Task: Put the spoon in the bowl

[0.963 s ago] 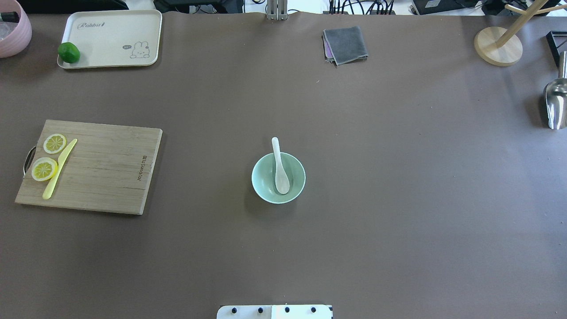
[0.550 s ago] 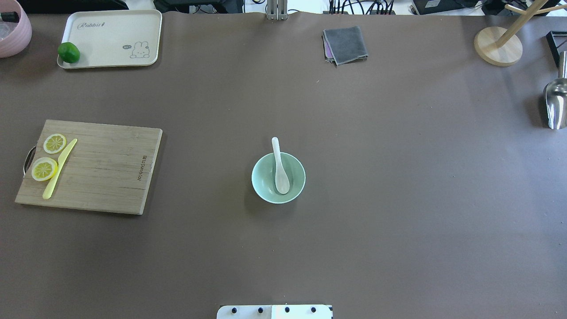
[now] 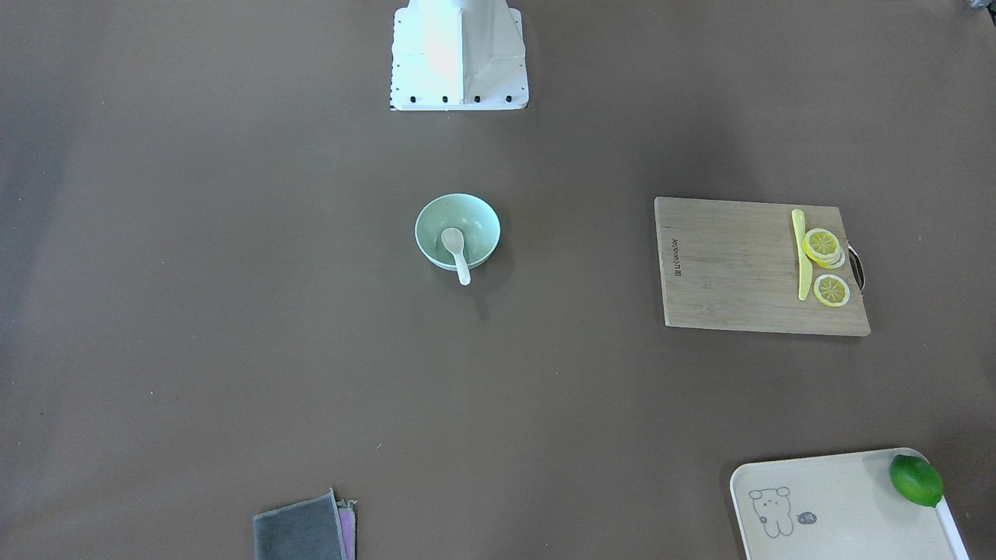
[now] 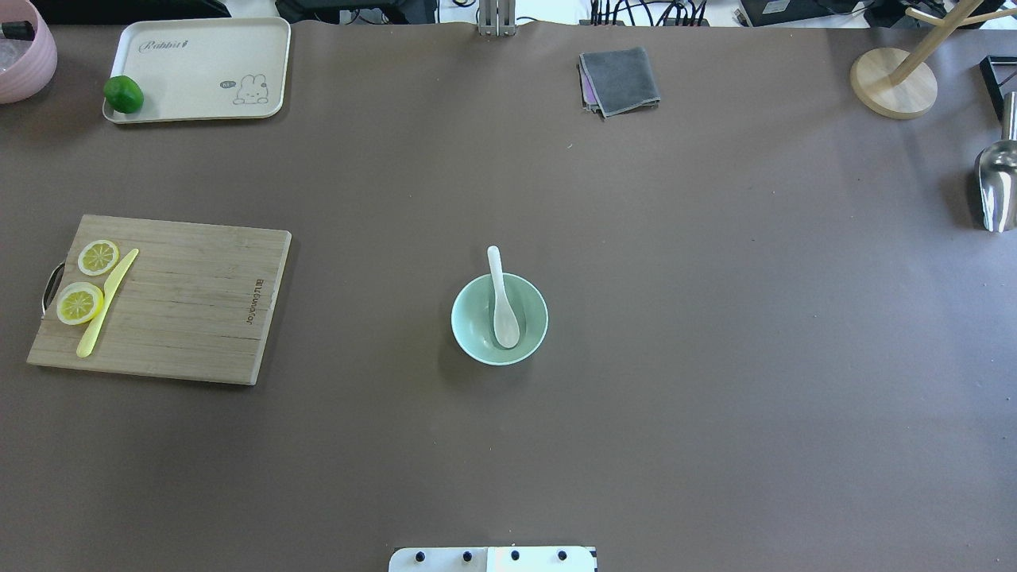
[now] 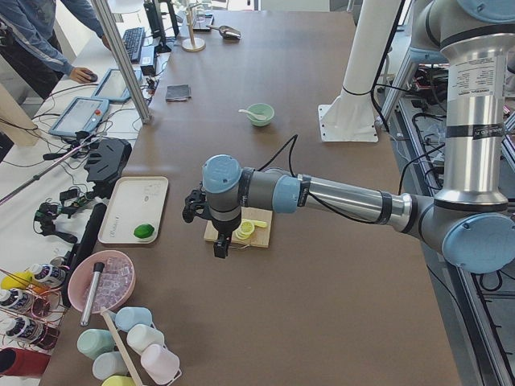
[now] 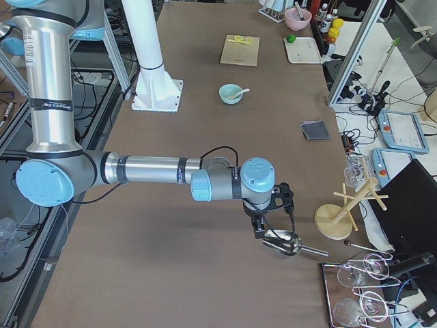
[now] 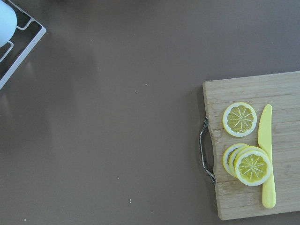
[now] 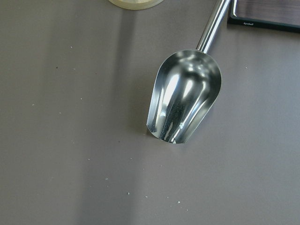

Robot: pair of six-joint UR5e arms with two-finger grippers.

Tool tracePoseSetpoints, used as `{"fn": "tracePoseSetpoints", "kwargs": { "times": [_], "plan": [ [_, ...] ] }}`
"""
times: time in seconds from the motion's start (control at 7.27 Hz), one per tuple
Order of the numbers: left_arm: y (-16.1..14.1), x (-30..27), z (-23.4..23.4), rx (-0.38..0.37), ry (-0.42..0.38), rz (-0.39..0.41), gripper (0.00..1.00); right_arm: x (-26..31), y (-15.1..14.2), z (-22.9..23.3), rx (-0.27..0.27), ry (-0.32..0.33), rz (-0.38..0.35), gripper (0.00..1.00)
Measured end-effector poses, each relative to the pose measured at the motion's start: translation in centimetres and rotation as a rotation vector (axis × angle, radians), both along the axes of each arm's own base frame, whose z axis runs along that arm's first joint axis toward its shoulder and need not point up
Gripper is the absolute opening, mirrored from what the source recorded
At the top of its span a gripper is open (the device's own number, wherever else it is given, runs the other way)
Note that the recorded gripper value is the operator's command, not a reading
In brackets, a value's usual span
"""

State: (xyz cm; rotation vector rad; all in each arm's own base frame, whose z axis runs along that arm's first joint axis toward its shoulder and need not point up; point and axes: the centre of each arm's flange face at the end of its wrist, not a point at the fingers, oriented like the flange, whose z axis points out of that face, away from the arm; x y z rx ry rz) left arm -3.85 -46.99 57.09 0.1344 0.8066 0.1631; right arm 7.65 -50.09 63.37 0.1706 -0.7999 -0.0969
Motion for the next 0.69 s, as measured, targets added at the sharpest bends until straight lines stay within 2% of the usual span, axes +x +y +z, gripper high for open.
{"fn": "tracePoseSetpoints", "kwargs": {
  "times": [0.41,0.69],
  "plan": [
    [0.1,-0.3,1.0,-0.013,-0.034,-0.005,0.98,0.0,0.1,-0.6,0.006,-0.004,0.0,1.0],
    [-0.3,-1.2,1.6,-0.006,-0.156,-0.021,0.98,0.0,0.4,-0.5,0.003,-0.005,0.001,1.0]
  ]
}}
